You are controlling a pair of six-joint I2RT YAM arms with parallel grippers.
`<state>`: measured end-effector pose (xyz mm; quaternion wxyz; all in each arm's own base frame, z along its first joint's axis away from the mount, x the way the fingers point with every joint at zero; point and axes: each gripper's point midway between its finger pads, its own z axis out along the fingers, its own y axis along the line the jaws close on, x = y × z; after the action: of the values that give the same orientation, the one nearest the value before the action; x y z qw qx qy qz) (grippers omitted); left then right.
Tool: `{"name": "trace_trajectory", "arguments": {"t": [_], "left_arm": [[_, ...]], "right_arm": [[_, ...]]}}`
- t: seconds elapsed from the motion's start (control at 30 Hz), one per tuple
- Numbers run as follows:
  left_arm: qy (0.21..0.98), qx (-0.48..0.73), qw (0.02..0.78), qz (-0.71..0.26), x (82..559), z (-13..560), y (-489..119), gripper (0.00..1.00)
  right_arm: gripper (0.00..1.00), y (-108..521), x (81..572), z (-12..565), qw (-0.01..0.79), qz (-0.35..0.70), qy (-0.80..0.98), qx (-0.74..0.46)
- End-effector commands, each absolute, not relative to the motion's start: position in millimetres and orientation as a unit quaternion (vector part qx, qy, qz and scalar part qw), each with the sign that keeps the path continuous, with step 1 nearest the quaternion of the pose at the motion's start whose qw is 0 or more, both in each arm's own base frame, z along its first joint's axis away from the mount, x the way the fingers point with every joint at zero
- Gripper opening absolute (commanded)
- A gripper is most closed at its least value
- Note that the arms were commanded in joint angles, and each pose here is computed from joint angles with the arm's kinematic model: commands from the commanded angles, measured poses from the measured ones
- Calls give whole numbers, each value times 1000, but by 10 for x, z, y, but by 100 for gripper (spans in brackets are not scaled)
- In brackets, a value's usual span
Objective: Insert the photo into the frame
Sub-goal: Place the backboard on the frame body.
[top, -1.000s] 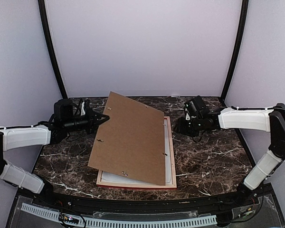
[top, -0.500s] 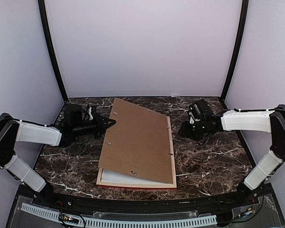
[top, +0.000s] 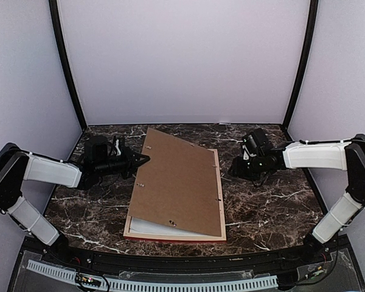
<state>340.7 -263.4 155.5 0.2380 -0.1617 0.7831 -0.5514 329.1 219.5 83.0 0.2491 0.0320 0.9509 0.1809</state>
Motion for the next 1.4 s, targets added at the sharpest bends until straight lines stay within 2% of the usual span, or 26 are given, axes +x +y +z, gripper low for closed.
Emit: {"name": "trace_trajectory", "arguments": {"t": [0.0,0.63,1.37], "left_arm": [[760,-138,263,-578,3433,1816,-2686,0],[775,-124,247,-568,3446,1692,-2749,0],[793,-124,272,-531,3525,1667,-2648,0]], "right_arm": [[48,2184,3303,852,258,185,948,28],[48,2199,3294,743,249,184,951,26],[49,2259,3274,721,238,197,951,17]]}}
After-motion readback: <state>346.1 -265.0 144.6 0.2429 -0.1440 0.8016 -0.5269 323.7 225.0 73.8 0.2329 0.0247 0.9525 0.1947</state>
